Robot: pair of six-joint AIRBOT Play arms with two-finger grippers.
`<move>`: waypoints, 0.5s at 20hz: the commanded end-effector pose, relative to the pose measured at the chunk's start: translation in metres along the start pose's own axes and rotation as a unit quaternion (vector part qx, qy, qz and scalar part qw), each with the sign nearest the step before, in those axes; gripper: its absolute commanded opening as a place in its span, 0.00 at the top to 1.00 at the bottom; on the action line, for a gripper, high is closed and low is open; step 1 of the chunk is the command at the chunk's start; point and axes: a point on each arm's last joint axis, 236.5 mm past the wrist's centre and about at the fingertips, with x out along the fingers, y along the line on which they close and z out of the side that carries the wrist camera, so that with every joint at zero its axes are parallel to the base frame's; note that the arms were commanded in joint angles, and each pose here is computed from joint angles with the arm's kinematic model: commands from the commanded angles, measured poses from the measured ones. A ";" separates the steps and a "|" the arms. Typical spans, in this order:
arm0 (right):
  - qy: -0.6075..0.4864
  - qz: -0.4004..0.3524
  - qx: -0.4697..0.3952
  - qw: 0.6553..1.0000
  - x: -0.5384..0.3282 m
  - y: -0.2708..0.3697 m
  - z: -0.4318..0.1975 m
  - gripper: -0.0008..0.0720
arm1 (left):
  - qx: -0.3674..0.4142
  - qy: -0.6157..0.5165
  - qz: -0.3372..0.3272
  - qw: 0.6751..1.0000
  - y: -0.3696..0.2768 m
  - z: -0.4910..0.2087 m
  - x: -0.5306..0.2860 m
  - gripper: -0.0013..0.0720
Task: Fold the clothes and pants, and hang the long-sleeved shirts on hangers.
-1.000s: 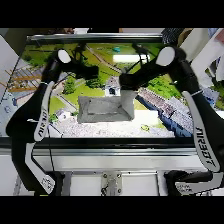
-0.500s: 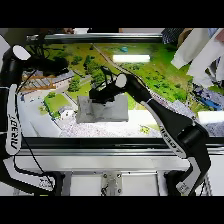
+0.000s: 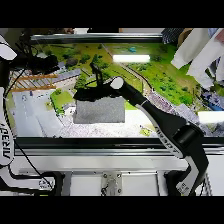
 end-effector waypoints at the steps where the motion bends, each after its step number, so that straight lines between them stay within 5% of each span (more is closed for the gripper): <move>1: -0.011 -0.070 -0.039 0.997 -0.071 -0.040 0.011 0.39 | 0.031 -0.012 0.037 0.999 0.003 -0.005 -0.024 0.96; 5: -0.010 -0.225 0.077 0.971 -0.193 -0.170 -0.056 0.37 | 0.044 0.022 0.030 0.998 -0.014 -0.064 -0.009 0.96; 6: -0.006 -0.254 0.113 0.960 -0.218 -0.200 -0.080 0.24 | 0.051 0.035 0.024 0.998 -0.023 -0.081 -0.001 0.96; 7: -0.010 -0.263 0.156 0.952 -0.234 -0.222 -0.099 0.00 | 0.060 0.045 0.017 0.997 -0.032 -0.096 0.006 0.96; 10: -0.015 -0.246 0.238 0.940 -0.238 -0.252 -0.125 0.00 | 0.094 0.068 -0.004 0.993 -0.064 -0.131 0.022 0.96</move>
